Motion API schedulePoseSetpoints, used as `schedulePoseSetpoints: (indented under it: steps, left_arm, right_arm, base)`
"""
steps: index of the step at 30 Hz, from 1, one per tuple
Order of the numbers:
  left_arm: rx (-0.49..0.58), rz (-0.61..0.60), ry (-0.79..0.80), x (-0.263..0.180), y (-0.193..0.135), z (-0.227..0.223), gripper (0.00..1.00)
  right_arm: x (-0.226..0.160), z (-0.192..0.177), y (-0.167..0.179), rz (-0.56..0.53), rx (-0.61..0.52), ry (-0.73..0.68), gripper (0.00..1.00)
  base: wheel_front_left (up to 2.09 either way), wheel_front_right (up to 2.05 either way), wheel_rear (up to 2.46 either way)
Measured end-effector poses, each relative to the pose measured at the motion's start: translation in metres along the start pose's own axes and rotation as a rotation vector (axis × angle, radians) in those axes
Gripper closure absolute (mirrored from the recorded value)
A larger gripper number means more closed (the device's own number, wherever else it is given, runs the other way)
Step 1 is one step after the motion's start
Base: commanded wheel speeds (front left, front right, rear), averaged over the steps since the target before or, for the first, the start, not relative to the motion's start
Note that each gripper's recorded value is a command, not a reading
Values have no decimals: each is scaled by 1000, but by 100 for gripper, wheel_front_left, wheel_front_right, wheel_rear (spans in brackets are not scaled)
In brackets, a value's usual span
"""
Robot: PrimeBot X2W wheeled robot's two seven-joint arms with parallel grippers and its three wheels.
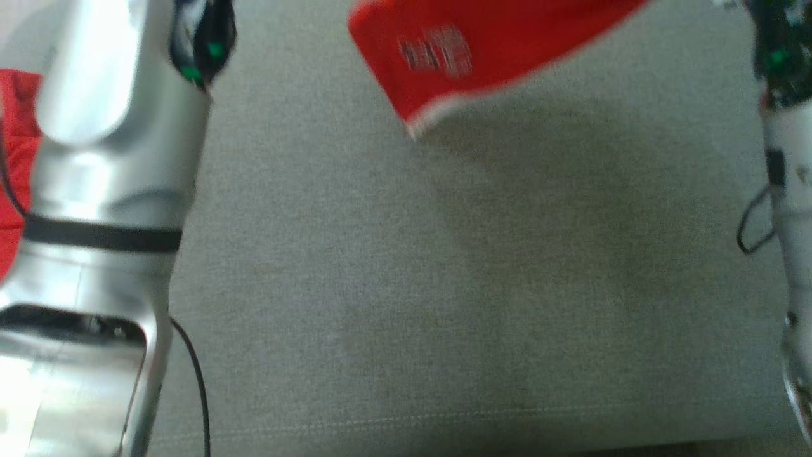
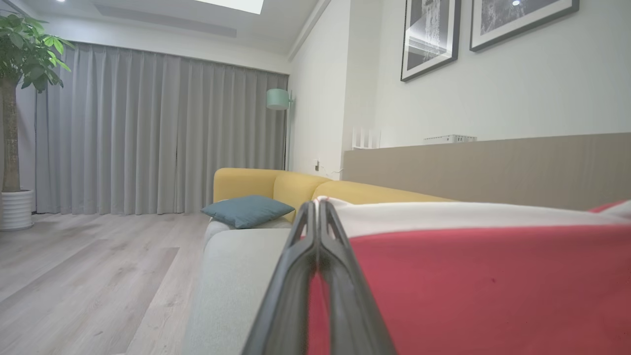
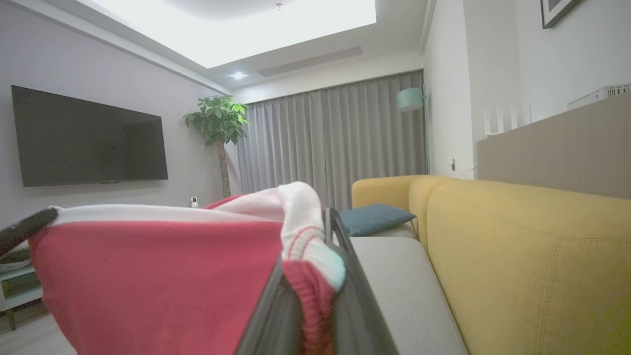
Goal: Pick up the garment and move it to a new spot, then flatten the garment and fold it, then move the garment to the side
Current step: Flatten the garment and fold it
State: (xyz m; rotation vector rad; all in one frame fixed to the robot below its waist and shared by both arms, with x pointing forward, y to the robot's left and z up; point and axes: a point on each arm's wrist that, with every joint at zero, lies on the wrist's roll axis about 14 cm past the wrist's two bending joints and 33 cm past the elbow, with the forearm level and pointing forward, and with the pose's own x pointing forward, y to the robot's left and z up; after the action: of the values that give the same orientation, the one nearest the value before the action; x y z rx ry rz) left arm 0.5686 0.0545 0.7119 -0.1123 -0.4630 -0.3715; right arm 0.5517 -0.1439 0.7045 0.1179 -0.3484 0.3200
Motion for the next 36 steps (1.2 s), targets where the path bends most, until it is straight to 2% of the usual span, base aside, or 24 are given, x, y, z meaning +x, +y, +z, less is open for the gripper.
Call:
schedulePoseSetpoints:
  steps: [4, 5, 8, 11, 12, 13, 17, 20, 24, 29, 36]
  left_arm:
    - [-18, 35, -1, 14, 11, -9, 100]
    - [-28, 49, 52, 11, 14, -34, 100]
    - [-64, 76, 164, -7, 21, -85, 100]
    - [-96, 114, 287, -41, 29, -138, 100]
    - [-96, 114, 287, -41, 29, -138, 100]
    - [-130, 131, 371, -68, 30, -170, 100]
    - [-201, 171, 486, -122, 22, -207, 100]
    - [-225, 198, 507, -152, 15, -210, 100]
    - [-223, 203, 516, -189, 4, -201, 100]
    - [-198, 234, 502, -230, 0, -177, 100]
    - [-181, 297, 487, -275, 0, -145, 100]
  right_arm:
    - [20, -27, -2, -6, 4, -7, 100]
    - [21, -60, -3, -12, 13, 50, 100]
    - [12, -120, 2, 0, 18, 184, 100]
    - [-6, -172, 12, 32, 26, 305, 100]
    - [-6, -172, 12, 32, 26, 305, 100]
    - [-25, -207, 21, 51, 51, 384, 100]
    - [-85, -262, 37, 64, 111, 552, 100]
    - [-114, -266, 41, 66, 138, 578, 100]
    - [-139, -251, 47, 86, 138, 548, 100]
    - [-177, -232, 52, 82, 133, 526, 100]
    - [-224, -210, 79, 125, 109, 543, 100]
  base:
    - [0, 0, 0]
    - [0, 0, 0]
    - [0, 0, 0]
    - [0, 0, 0]
    - [0, 0, 0]
    - [0, 0, 0]
    - [0, 0, 0]
    - [0, 0, 0]
    - [0, 0, 0]
    - [0, 0, 0]
    - [0, 0, 0]
